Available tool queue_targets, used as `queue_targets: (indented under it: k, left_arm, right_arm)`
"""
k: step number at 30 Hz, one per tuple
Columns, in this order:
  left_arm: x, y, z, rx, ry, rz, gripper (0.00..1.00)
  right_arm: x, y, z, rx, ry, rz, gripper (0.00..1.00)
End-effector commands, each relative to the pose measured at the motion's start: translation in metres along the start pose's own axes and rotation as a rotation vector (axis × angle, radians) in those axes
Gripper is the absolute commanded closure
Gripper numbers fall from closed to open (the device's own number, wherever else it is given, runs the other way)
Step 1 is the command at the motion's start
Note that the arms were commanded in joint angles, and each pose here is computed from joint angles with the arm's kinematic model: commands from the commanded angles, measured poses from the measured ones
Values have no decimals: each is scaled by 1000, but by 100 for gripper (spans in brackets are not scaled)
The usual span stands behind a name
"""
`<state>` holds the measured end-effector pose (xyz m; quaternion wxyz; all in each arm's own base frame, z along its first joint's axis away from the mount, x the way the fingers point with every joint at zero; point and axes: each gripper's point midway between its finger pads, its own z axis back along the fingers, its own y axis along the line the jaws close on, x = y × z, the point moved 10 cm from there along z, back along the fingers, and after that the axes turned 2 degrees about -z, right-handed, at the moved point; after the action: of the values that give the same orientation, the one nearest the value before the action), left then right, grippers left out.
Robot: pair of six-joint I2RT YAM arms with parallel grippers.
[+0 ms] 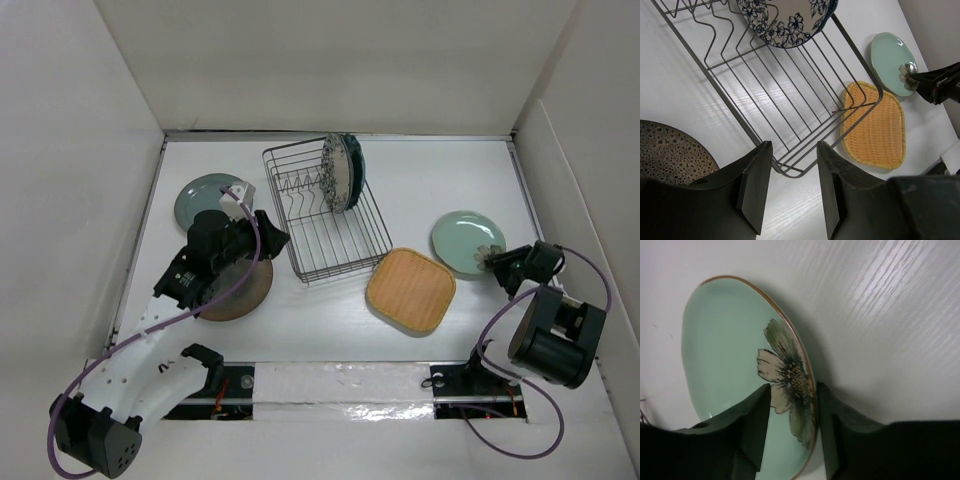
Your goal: Load the plates into the dish rack
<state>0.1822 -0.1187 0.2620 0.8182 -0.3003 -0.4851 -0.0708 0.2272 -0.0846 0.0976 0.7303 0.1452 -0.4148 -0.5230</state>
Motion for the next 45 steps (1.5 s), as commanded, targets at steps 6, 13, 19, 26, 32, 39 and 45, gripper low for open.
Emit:
queue_targets:
  k: [6,13,19,26,32,39,45]
  left_arm:
    - [15,-7,2,-30,-54,-29,62]
    - [14,-6,-1,-24,-42,-28,62]
    - [14,-5,-3,-16,-39,-26,62]
    - [16,-4,-2,0,-49,-28,62]
    - [21,-7,3,-2,-82,-38,61]
    - [27,-9,9,2,-119,-46,65]
    - [28,-8,13,24,-132,-50,66]
  right_arm:
    - [-13,2,-4,64,31,-53,100]
    - [7,39,29,147,-220,-54,100]
    - [35,118,95,346,-454,88,100]
    - [44,215,178,571,-556,229,100]
    - [-4,307,216,605,-502,465,100]
    - [-77,405,223,572,-482,762,100]
    - [-109,454,228,468,-574,945,100]
